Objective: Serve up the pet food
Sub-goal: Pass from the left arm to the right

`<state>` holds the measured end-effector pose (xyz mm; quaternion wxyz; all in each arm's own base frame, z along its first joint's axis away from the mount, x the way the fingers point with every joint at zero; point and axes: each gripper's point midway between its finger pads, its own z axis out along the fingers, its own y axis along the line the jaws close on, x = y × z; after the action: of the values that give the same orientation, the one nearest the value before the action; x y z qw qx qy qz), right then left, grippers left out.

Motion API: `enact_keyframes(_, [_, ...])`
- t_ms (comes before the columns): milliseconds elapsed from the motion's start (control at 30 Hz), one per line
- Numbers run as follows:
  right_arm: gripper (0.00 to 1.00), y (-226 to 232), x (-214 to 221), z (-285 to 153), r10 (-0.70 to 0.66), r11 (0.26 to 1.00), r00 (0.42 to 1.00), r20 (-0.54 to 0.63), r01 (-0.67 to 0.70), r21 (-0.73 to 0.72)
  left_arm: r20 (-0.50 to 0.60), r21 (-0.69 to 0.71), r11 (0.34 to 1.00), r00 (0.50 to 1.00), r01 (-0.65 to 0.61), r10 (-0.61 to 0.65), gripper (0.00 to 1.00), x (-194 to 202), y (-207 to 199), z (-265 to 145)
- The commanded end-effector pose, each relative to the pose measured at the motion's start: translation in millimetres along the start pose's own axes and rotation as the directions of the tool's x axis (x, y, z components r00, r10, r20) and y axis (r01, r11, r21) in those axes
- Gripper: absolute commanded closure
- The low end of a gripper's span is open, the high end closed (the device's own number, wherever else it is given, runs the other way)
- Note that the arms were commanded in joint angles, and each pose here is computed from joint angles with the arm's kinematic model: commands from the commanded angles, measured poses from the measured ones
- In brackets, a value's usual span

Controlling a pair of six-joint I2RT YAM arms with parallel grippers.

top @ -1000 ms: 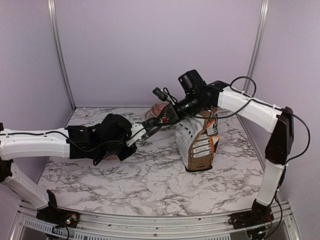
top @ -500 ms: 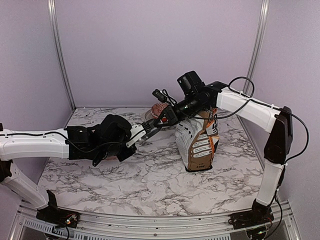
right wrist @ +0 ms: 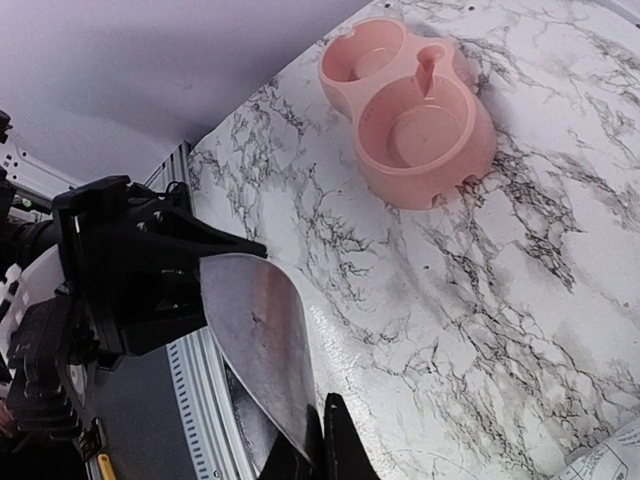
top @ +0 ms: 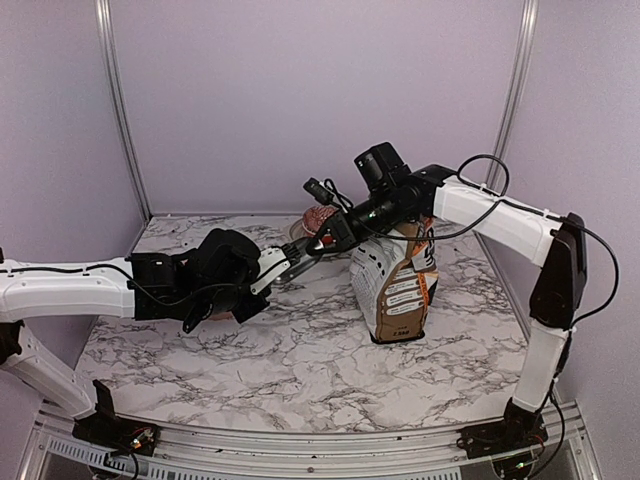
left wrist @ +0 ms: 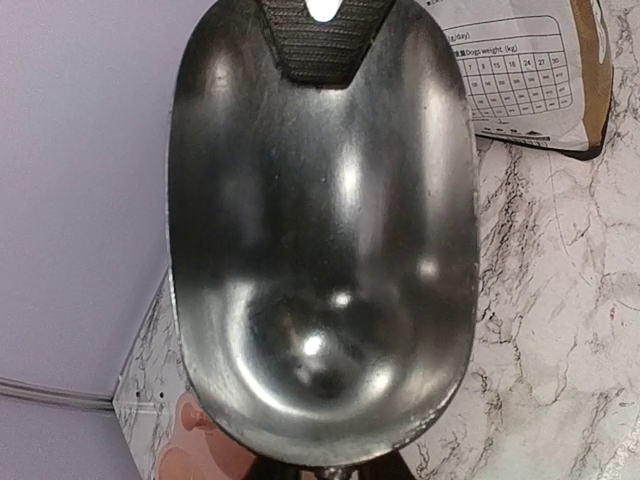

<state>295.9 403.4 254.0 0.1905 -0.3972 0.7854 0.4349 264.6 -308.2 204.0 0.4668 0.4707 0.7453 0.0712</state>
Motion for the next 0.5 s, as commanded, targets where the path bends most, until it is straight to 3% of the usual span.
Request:
enact_keyframes(0, [1.0,40.8,-11.0,-7.1,-0.081,0.99,0.996,0.045,0.086,-0.108,0.045,-0.018,0.999,0.999,0.028,-0.028,0.64,-8.1,7.6,-7.6])
enact_keyframes(100, [1.0,47.2,-20.8,-16.0,-0.112,0.988,0.99,0.081,0.12,-0.096,0.049,-0.018,0.999,0.998,0.031,-0.03,0.49,-7.6,8.4,-10.5])
enact_keyframes(467, [1.0,67.7,-53.4,-44.9,-0.209,0.974,0.955,0.21,0.224,-0.046,0.13,0.094,0.989,0.984,0.11,-0.122,0.19,-24.4,14.7,-47.7])
